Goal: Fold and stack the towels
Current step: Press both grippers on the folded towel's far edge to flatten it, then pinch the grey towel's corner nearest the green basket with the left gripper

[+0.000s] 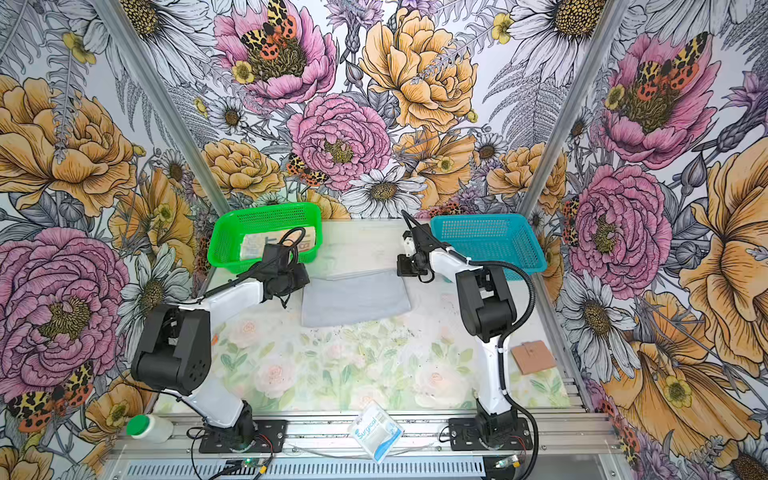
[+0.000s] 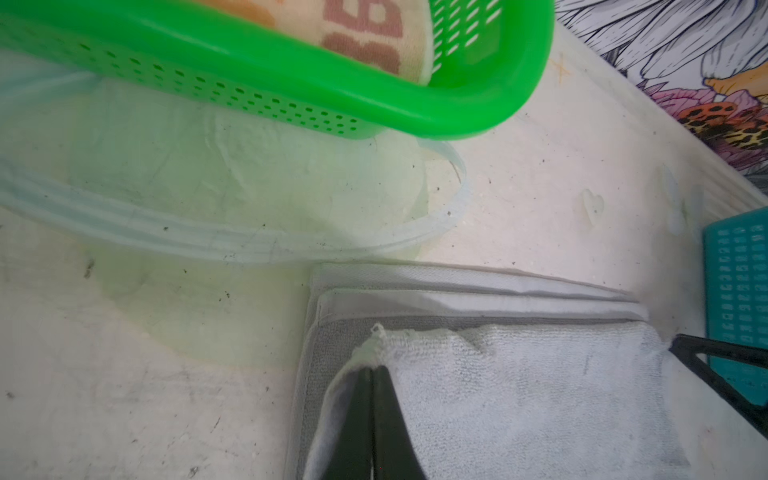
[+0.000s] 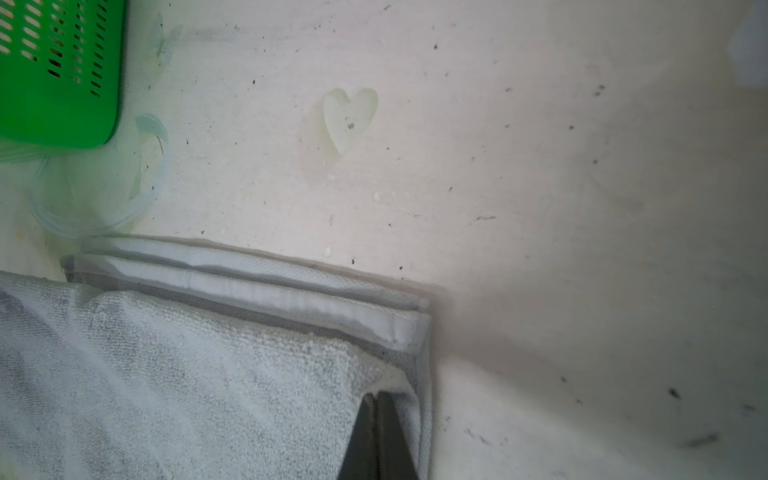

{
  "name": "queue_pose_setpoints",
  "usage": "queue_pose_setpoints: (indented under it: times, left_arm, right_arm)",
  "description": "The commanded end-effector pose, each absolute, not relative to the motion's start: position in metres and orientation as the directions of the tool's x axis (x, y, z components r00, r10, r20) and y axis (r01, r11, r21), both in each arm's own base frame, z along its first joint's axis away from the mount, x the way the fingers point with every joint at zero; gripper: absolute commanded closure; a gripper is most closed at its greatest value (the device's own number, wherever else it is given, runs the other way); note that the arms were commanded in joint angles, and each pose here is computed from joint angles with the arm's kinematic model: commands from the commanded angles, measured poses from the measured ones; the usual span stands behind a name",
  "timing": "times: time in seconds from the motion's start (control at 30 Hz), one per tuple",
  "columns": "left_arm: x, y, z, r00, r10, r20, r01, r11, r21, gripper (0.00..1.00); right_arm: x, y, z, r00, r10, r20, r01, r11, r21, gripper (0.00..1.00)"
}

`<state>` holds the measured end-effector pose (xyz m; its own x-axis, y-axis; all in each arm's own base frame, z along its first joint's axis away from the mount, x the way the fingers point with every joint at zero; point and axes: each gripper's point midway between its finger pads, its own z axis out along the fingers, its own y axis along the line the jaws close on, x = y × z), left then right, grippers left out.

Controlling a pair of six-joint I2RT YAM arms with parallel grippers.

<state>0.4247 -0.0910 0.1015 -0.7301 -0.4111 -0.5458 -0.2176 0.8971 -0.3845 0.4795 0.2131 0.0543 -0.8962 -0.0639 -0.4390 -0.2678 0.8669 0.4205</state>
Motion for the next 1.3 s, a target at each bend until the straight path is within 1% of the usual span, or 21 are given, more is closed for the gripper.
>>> queue_pose_setpoints:
  times: [0.0, 0.17, 0.47, 0.73, 0.87, 0.9, 1.0, 1.1, 1.13, 1.17, 1.2, 1.23, 1.27]
  left_arm:
    - [0.419, -0.093, 0.119, -0.714, -0.39, -0.582, -0.179, 0.905, -0.386, 1.0]
    - [0.415, -0.094, 0.139, -0.697, -0.372, -0.614, -0.147, 0.911, -0.384, 1.0]
    - [0.419, -0.091, 0.156, -0.672, -0.349, -0.653, -0.127, 0.923, -0.363, 1.0]
    - [0.447, -0.076, 0.143, -0.638, -0.348, -0.687, -0.163, 0.933, -0.322, 1.0]
    - [0.461, -0.068, 0.128, -0.63, -0.379, -0.678, -0.201, 0.922, -0.33, 1.0]
    - [0.464, -0.068, 0.124, -0.636, -0.386, -0.668, -0.205, 0.919, -0.335, 0.92]
    - [0.473, -0.075, 0.117, -0.648, -0.38, -0.66, -0.178, 0.918, -0.353, 0.84]
    - [0.478, -0.075, 0.124, -0.64, -0.361, -0.679, -0.163, 0.927, -0.339, 0.74]
    - [0.477, -0.073, 0.127, -0.638, -0.353, -0.684, -0.167, 0.931, -0.325, 0.66]
    - [0.475, -0.071, 0.131, -0.633, -0.345, -0.692, -0.17, 0.935, -0.311, 0.59]
    - [0.471, -0.069, 0.133, -0.635, -0.338, -0.695, -0.174, 0.939, -0.298, 0.53]
    - [0.465, -0.069, 0.135, -0.642, -0.329, -0.692, -0.175, 0.943, -0.285, 0.49]
    - [0.457, -0.069, 0.136, -0.651, -0.323, -0.687, -0.178, 0.945, -0.276, 0.46]
  right_arm:
    - [0.484, 0.215, 0.072, -0.871, -0.067, -0.486, -0.3, 0.857, 0.419, 1.0]
    - [0.477, 0.21, 0.092, -0.855, -0.062, -0.516, -0.308, 0.859, 0.408, 1.0]
    - [0.476, 0.198, 0.124, -0.809, -0.042, -0.586, -0.302, 0.885, 0.355, 1.0]
    - [0.492, 0.198, 0.096, -0.833, -0.042, -0.552, -0.279, 0.893, 0.352, 1.0]
    - [0.501, 0.201, 0.081, -0.841, -0.051, -0.538, -0.278, 0.895, 0.349, 1.0]
    - [0.502, 0.201, 0.079, -0.842, -0.052, -0.536, -0.279, 0.894, 0.352, 1.0]
    - [0.502, 0.199, 0.078, -0.84, -0.055, -0.539, -0.276, 0.9, 0.338, 1.0]
    - [0.499, 0.196, 0.087, -0.827, -0.063, -0.558, -0.285, 0.903, 0.321, 1.0]
    - [0.497, 0.194, 0.09, -0.823, -0.065, -0.564, -0.287, 0.905, 0.314, 0.86]
    - [0.495, 0.193, 0.094, -0.819, -0.066, -0.57, -0.288, 0.906, 0.309, 0.7]
    - [0.492, 0.192, 0.1, -0.812, -0.069, -0.58, -0.293, 0.907, 0.302, 0.6]
    - [0.489, 0.191, 0.106, -0.804, -0.071, -0.591, -0.297, 0.908, 0.295, 0.54]
    - [0.485, 0.192, 0.112, -0.796, -0.074, -0.601, -0.305, 0.907, 0.292, 0.5]
